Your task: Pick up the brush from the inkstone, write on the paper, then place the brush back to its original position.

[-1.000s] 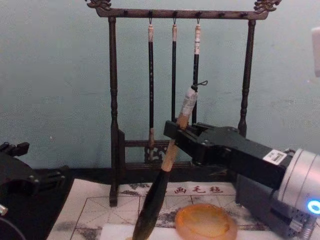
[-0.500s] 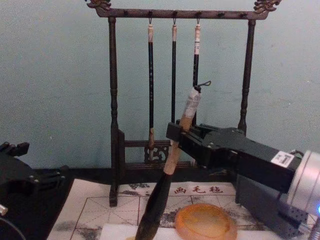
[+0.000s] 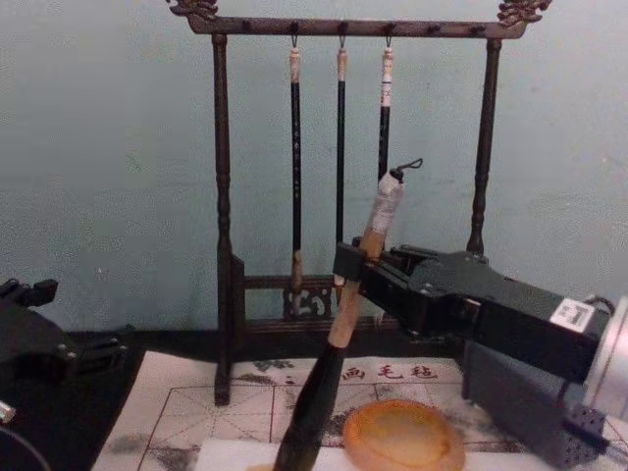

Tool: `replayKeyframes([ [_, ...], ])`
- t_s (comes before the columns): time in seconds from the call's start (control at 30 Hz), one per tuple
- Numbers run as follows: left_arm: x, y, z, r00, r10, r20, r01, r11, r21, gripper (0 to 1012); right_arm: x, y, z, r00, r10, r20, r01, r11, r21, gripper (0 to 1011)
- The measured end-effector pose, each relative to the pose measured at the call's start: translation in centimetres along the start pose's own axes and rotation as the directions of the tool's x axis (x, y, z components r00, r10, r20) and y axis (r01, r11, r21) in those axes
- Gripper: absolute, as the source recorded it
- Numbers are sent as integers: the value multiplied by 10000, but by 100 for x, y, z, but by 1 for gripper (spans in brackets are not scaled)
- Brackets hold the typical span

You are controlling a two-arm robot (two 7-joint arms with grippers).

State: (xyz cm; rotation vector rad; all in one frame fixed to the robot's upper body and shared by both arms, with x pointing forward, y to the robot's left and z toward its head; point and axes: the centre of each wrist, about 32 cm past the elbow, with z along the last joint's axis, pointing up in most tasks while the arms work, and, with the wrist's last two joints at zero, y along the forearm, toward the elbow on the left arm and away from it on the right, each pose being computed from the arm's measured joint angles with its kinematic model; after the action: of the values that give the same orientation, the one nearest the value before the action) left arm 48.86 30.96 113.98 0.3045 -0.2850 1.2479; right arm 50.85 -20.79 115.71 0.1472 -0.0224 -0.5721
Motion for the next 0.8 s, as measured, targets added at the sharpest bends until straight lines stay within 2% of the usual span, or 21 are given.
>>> replayKeyframes([
  [0.47,0,0,0,10000,1,0,-1,10000,-1,1001,9,-57,57,10000,-48,7,48,9998,206,185],
  [0.8,0,0,0,10000,1,0,-1,10000,0,1001,55,-98,162,9983,-384,-446,418,9961,771,185],
])
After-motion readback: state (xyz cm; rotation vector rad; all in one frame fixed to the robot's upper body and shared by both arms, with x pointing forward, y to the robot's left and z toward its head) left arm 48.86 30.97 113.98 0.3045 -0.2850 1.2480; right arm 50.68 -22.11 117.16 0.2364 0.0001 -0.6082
